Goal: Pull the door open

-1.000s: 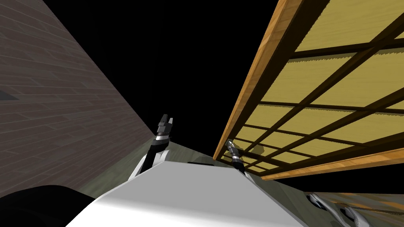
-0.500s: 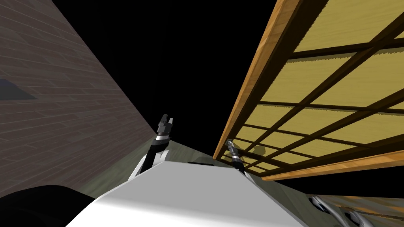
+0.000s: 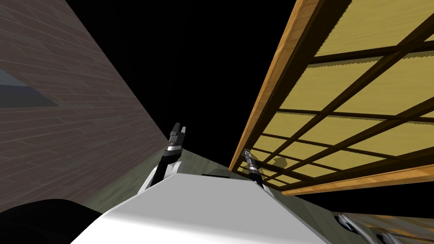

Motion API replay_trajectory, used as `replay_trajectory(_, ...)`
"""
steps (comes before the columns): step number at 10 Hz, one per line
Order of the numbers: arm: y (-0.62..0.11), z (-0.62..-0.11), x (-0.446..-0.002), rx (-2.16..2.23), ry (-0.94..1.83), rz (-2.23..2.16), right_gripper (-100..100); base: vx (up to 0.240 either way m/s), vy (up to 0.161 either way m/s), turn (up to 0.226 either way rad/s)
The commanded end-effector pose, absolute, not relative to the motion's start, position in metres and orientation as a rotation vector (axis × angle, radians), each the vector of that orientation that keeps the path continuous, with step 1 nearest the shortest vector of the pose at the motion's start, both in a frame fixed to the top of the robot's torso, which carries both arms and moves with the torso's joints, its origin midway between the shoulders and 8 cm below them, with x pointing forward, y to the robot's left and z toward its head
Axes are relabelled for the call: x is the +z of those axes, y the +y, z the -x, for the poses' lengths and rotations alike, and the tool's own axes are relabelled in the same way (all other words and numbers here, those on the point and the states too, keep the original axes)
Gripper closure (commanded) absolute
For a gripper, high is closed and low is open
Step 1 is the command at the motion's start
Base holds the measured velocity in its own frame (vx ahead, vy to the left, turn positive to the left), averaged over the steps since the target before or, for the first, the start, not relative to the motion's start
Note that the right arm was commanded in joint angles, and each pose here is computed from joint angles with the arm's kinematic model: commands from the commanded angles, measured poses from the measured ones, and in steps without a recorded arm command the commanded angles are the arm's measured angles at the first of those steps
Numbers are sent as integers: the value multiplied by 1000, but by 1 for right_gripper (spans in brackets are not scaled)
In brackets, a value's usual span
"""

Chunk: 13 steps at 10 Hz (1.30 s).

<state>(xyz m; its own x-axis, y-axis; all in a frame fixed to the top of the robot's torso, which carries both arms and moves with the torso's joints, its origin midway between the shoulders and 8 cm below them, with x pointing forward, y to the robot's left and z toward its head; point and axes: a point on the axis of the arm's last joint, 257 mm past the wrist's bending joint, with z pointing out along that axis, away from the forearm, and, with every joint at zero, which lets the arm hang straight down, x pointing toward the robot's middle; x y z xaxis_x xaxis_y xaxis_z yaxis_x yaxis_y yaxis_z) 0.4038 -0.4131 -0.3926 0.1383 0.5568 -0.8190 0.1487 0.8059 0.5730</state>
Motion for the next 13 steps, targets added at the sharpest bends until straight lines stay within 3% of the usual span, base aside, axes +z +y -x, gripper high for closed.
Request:
replay_trajectory(1, -409, -403, -395, 355, 1419, -643, 100, -31, -10, 23)
replay_trajectory(13, -414, -408, -391, 609, 1276, -907, 100, -40, -15, 47)
